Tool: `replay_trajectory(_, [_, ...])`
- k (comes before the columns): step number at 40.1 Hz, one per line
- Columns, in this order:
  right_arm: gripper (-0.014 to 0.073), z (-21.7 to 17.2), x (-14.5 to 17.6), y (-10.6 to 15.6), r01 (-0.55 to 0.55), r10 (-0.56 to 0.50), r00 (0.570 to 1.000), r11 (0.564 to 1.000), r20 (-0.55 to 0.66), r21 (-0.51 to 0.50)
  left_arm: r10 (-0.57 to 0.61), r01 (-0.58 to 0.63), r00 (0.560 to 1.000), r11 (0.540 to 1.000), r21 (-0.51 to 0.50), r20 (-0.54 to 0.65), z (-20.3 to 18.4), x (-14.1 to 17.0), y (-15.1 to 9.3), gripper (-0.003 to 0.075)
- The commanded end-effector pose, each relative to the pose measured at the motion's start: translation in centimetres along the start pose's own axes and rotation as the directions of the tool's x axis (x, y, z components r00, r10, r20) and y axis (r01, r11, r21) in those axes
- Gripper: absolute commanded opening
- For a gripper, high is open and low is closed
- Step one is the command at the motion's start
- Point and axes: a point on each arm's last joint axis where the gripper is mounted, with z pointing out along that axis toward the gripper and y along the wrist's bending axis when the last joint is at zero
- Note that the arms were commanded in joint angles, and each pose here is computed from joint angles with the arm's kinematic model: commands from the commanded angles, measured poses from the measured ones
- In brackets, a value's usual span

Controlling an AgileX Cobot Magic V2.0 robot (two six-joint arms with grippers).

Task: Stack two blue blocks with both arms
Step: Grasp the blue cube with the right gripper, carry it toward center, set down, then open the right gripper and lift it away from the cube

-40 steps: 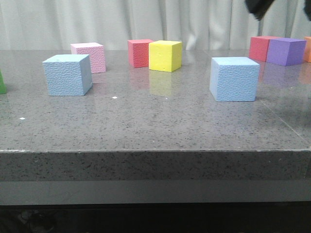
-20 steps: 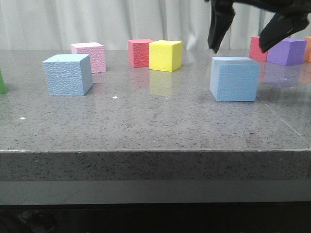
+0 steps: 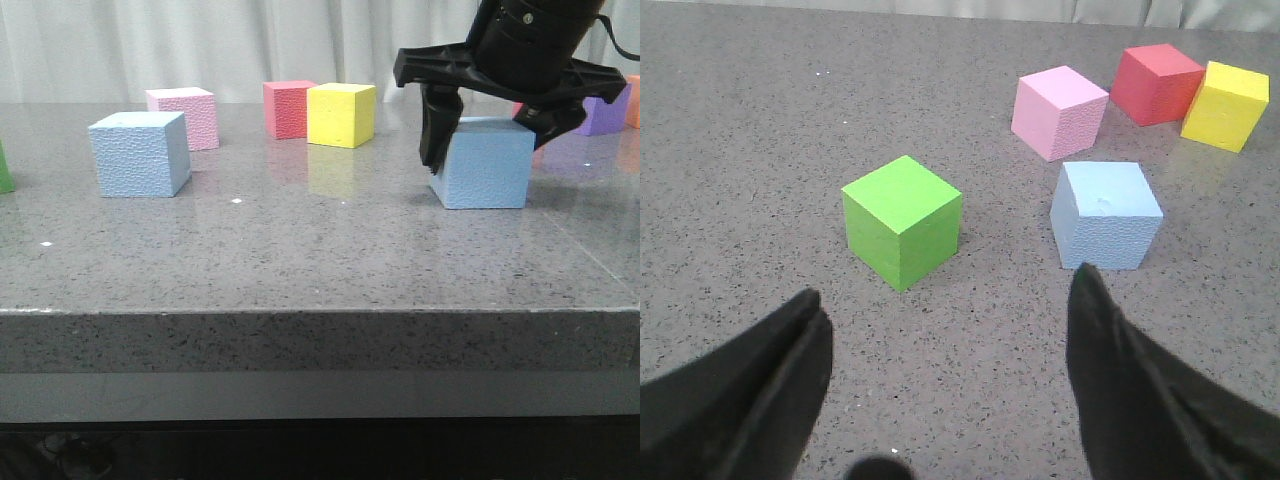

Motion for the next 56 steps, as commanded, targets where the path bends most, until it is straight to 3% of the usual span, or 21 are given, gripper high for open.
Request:
replay_trajectory(1, [0.0386,-2.7,-1.9,0.5,0.01,-0.005,0.991,0.999,0.131,-0.038,-0.013,0.013,0.995,1.0,0.002,0.097,-0.3,-1.5,0.0,0.0493])
replay_trajectory(11, [0.0386,-4.5,-1.8,3.6,0.053,-0.038,0.988,0.994,0.147,-0.098,-0.013,0.013,0.995,1.0,0.002,0.097,-0.3,-1.5,0.0,0.0493])
replay_trajectory(21, [0.0386,-4.7,-2.4,8.0,0.012,0.014,0.988,0.986,0.157,-0.166,-0.013,0.013,0.995,1.0,0.002,0.097,-0.3,-1.5,0.0,0.0493])
replay_trajectory(28, [0.0386,-3.5,-2.4,10.4,0.034,-0.016,0.988,0.993,0.155,-0.109,-0.016,0.016,0.995,1.0,0.004,0.097,-0.3,-1.5,-0.1,0.0493])
replay_trajectory(34, [0.0416,-2.2,-2.4,11.3,0.049,-0.039,0.986,0.997,0.161,-0.058,-0.016,0.016,0.995,1.0,0.004,0.097,-0.3,-1.5,-0.1,0.0493])
replay_trajectory(43, [0.0659,-1.7,-2.6,11.6,0.046,-0.033,0.985,0.996,0.168,-0.073,-0.016,0.016,0.995,1.0,0.004,0.097,-0.3,-1.5,-0.1,0.0493])
replay_trajectory(50, [0.0653,-3.2,-3.3,12.0,0.01,0.011,0.984,0.993,0.178,-0.118,-0.016,0.016,0.995,1.0,0.004,0.097,-0.3,-1.5,-0.1,0.0493])
replay_trajectory(56, [0.0653,-6.3,-3.6,11.2,0.05,-0.032,0.979,0.995,0.2,-0.087,-0.016,0.016,0.995,1.0,0.004,0.097,-0.3,-1.5,-0.1,0.0493])
